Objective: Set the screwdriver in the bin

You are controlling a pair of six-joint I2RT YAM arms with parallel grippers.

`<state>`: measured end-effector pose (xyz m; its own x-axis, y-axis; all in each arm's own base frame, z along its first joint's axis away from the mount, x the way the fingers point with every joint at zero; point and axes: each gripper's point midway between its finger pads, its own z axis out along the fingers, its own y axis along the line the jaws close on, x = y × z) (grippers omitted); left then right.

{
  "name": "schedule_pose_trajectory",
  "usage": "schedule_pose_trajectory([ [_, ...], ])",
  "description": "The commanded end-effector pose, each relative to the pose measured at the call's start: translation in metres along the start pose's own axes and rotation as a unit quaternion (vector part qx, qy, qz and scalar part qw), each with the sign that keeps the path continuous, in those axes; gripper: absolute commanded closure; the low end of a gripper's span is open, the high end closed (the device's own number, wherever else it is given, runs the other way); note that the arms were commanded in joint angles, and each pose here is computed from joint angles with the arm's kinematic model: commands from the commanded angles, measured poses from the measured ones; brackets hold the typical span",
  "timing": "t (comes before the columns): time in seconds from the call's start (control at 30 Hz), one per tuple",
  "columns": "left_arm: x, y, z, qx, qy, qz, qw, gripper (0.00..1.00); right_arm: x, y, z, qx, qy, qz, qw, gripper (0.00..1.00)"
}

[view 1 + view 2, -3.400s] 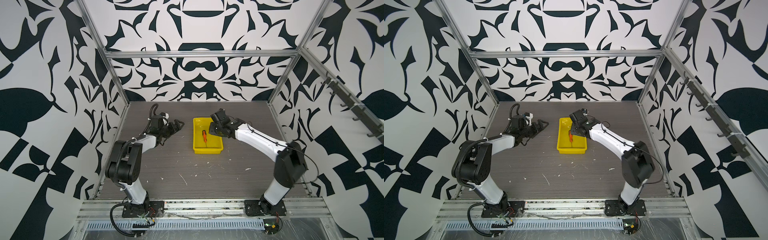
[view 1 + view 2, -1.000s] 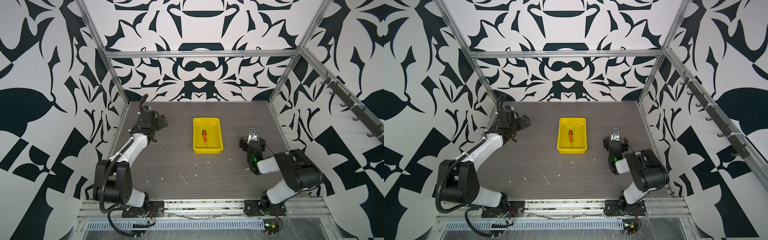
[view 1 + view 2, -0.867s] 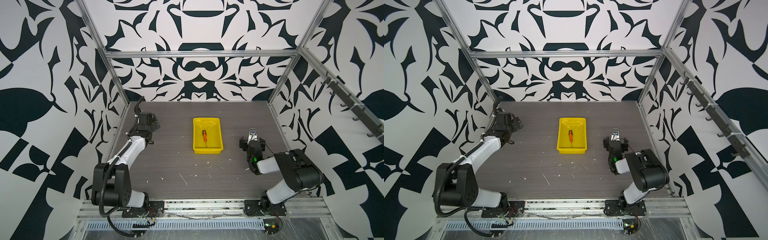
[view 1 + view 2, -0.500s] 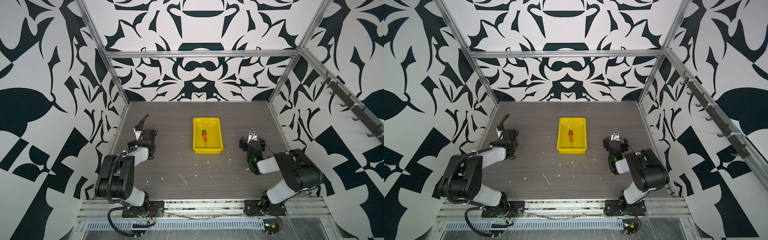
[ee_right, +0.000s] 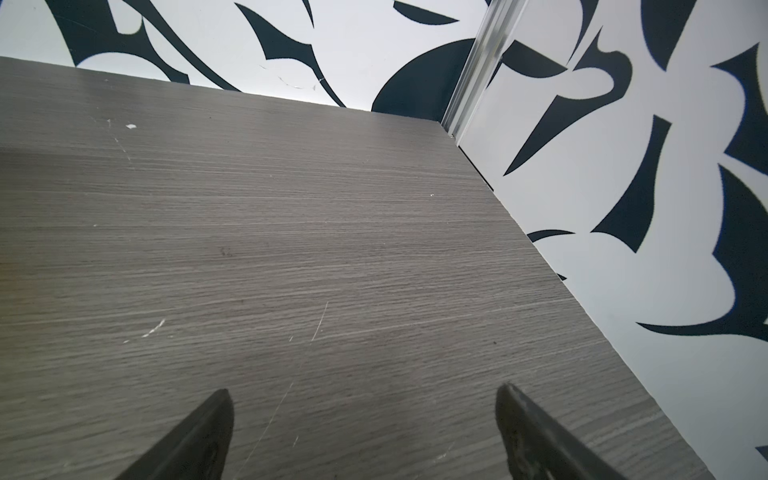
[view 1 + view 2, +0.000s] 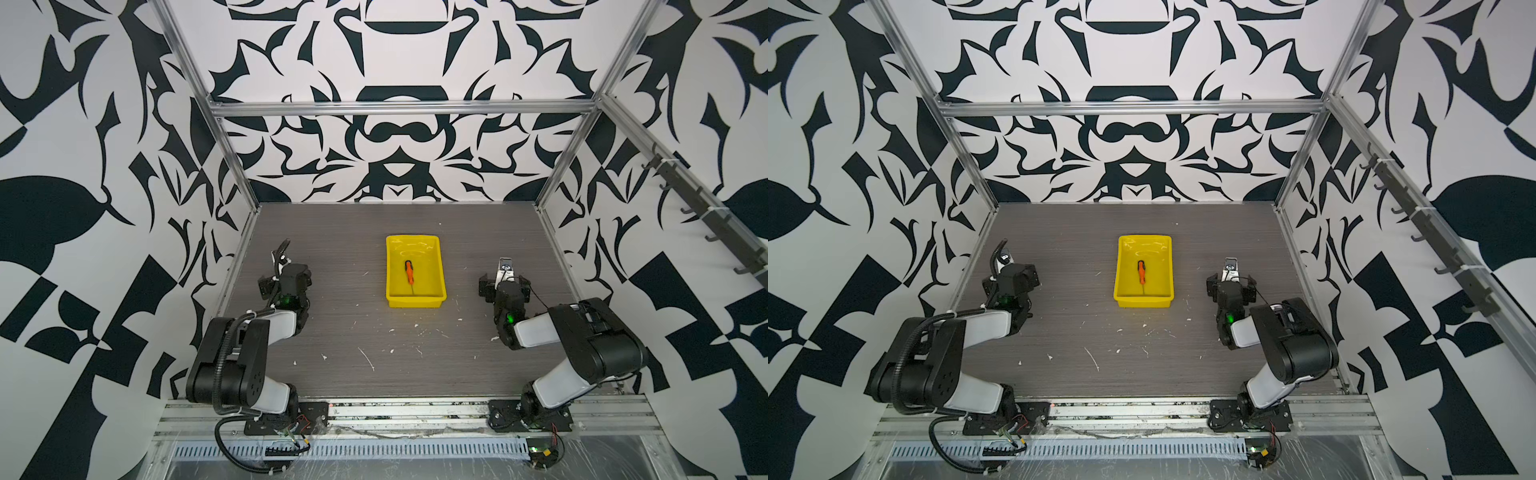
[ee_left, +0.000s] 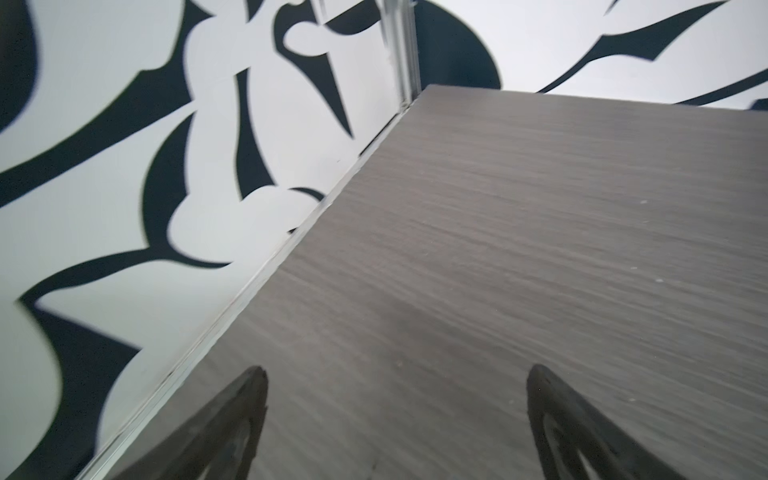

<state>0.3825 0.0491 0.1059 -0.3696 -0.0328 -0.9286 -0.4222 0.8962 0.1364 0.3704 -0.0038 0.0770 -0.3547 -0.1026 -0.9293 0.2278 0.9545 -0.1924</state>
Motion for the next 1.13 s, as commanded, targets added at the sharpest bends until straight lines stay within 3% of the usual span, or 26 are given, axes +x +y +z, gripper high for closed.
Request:
schedule_pose_trajectory([
  [0.0,-0.005,-0.02,-0.003,0.06,-0.042,0.017,0.997,0.0,-0.015,-0.003,0.001,0.006,-0.02,0.012,1.0,0.0],
  [0.2,-0.004,-0.023,-0.012,0.084,-0.059,0.01,0.995,0.0,-0.015,-0.002,0.002,0.004,-0.02,0.011,1.0,0.0],
  [0.4,0.01,-0.027,-0.001,0.163,-0.02,-0.025,0.986,0.0,-0.014,-0.002,0.001,0.004,-0.019,0.012,1.0,0.0],
  [0.43,0.008,-0.028,0.002,0.165,-0.037,-0.019,0.985,0.0,-0.014,-0.002,0.001,0.004,-0.018,0.012,1.0,0.0],
  [0.53,0.013,-0.03,-0.001,0.172,-0.011,-0.02,0.985,0.0,-0.014,-0.002,0.001,0.004,-0.018,0.012,1.0,0.0],
  [1.1,0.012,-0.03,0.001,0.172,-0.018,-0.018,0.985,0.0,-0.013,-0.005,0.004,-0.008,-0.013,0.027,1.0,0.0],
])
